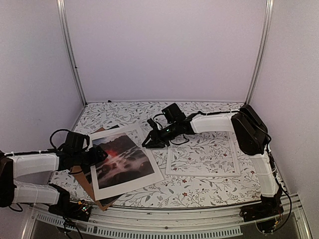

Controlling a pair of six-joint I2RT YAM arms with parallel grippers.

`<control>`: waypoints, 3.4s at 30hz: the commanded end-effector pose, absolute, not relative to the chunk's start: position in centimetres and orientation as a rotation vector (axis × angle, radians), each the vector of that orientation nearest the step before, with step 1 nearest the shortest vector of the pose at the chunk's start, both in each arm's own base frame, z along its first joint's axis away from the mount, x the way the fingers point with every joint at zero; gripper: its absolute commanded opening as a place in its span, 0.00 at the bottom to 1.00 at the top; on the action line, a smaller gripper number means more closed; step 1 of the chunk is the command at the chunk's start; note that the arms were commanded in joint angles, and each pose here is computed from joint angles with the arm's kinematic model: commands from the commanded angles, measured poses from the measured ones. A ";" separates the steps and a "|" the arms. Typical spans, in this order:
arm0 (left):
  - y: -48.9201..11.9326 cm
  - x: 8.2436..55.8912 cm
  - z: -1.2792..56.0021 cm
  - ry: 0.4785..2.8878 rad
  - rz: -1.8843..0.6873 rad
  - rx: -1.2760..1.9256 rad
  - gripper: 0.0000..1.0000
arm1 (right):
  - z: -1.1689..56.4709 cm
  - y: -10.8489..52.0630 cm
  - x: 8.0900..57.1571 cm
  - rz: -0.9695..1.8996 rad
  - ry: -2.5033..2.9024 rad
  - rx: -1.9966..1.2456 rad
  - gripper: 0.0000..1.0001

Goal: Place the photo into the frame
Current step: Pick up the glass panel from the mat board, then pass from the right arm to the left

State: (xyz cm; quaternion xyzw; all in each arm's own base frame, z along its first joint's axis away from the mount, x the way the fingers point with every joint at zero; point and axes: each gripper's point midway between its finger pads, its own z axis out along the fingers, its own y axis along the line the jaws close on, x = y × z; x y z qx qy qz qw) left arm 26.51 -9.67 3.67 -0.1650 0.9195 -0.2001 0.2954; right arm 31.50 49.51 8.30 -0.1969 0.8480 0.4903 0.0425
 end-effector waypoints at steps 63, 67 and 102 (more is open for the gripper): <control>-20.9 27.7 17.6 1.768 -1.221 0.334 1.00 | 34.7 37.1 27.3 1.752 1.751 -1.073 0.00; -20.8 28.7 17.3 1.786 -1.184 0.309 1.00 | 35.4 36.9 27.2 1.755 1.741 -1.069 0.00; -26.5 27.8 20.3 1.634 -1.492 0.544 0.82 | 37.1 34.7 28.6 1.731 1.779 -0.958 0.00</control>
